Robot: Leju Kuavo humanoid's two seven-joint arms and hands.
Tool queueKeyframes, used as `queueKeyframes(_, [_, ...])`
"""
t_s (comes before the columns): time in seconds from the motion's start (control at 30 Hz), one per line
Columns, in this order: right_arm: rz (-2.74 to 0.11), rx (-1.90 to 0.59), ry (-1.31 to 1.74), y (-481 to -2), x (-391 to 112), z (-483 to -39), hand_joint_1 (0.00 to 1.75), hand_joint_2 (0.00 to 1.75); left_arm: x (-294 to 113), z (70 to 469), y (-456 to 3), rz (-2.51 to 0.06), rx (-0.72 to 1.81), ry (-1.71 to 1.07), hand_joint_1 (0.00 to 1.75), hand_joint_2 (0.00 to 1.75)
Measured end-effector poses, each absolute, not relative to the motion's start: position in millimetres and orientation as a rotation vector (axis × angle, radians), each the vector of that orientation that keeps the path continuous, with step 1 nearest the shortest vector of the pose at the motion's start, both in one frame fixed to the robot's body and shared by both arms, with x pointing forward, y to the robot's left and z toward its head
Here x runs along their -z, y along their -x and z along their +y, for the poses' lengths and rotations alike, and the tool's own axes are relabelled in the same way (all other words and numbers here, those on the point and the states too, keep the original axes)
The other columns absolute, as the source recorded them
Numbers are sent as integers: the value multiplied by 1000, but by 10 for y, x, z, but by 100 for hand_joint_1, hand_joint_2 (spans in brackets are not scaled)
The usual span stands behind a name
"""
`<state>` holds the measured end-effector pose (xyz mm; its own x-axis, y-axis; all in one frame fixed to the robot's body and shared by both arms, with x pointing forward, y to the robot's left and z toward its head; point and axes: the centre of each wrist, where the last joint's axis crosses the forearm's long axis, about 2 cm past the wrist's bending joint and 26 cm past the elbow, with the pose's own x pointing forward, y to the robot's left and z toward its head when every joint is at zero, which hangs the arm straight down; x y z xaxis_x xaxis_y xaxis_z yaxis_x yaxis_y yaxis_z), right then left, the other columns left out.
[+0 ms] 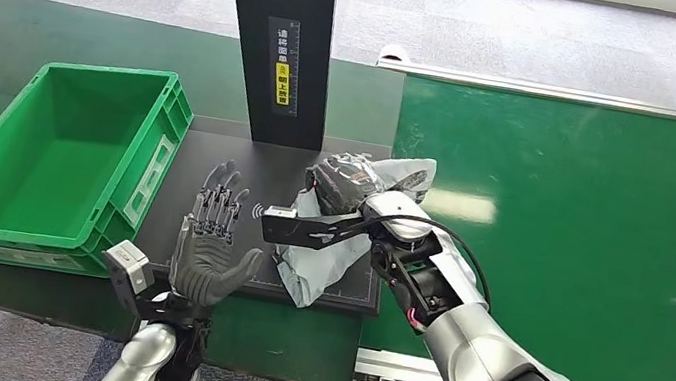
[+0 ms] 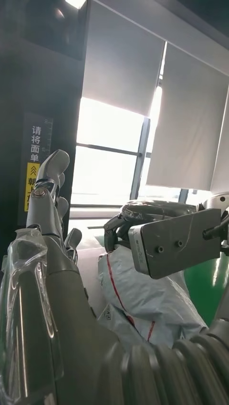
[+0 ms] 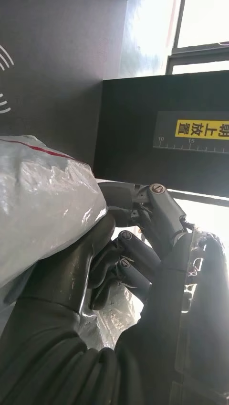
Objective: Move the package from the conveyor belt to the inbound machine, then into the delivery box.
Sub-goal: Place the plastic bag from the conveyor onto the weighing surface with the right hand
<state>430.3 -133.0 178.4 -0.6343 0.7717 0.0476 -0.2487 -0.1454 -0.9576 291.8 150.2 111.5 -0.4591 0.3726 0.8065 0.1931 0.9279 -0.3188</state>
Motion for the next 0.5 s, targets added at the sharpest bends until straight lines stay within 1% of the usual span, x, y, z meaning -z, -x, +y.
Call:
queueKeyframes(0.17, [-1349,-1906,623,-4286,-1760,-1295,175,175,-1111,1484,-2923,-2046,-252,400,0,175])
queueKeyframes(0.3, [-1290,-1954,579,-4197,-1674,-1164,175,175,-1141,1433,-2957,-2037,-269,405,0,175])
queueKeyframes(0.5, [-1368,-1904,471,-4055,-1588,-946,175,175,-1164,1377,-2997,-2021,-265,433,0,175])
